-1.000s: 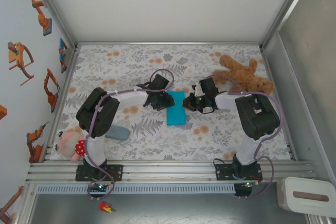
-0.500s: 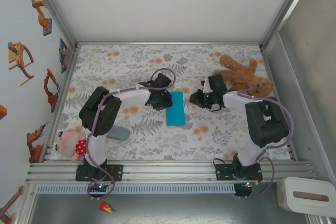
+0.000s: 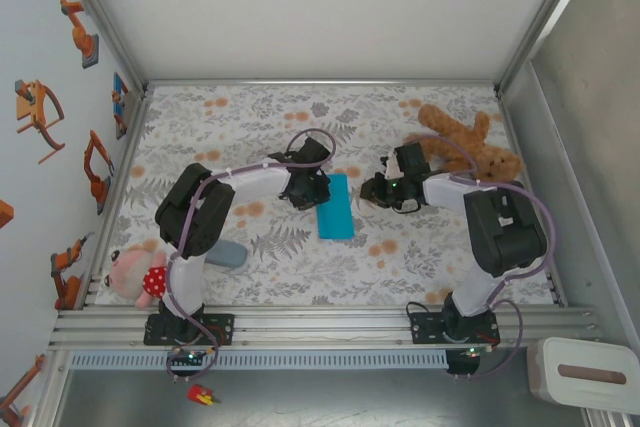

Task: Fold a paper plane with a square sheet of paper (pick it up from the middle)
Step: First fold in half a square sheet of paper at the center of the table.

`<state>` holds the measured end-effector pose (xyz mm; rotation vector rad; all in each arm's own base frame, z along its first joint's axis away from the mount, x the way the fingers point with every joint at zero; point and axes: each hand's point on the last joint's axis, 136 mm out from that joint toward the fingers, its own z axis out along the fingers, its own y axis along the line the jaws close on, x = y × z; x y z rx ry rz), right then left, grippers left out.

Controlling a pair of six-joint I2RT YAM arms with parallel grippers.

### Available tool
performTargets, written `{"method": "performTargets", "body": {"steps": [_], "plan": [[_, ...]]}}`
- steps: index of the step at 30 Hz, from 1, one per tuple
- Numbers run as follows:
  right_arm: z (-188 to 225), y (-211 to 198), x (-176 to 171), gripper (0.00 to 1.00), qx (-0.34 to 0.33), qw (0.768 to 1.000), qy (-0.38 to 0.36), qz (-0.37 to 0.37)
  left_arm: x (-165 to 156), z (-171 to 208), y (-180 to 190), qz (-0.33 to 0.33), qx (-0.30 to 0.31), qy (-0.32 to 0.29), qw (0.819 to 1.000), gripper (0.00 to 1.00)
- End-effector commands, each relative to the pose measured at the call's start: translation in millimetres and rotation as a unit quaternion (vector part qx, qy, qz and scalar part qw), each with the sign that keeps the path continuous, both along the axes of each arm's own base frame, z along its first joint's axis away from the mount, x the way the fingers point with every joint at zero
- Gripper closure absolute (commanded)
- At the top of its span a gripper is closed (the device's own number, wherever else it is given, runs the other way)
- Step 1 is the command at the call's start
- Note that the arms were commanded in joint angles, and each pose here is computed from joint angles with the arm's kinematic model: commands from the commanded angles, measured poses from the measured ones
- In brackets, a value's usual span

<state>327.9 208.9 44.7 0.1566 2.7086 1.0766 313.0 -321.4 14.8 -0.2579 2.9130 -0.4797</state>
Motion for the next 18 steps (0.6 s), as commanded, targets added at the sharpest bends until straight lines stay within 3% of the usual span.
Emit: {"method": "performTargets", "body": {"steps": [1,18], "plan": [[0.4,5.7,1.6,0.81,0.012,1.0,-0.004,0.017,-11.5,-46.5,19.6,0.024,0.058,0.039,0.997,0.73],[-2.4,36.9,-14.2,0.85,0.03,0.996,0.009,0.088,-9.1,-48.5,27.3,0.057,0.062,0.045,0.995,0.75]]}}
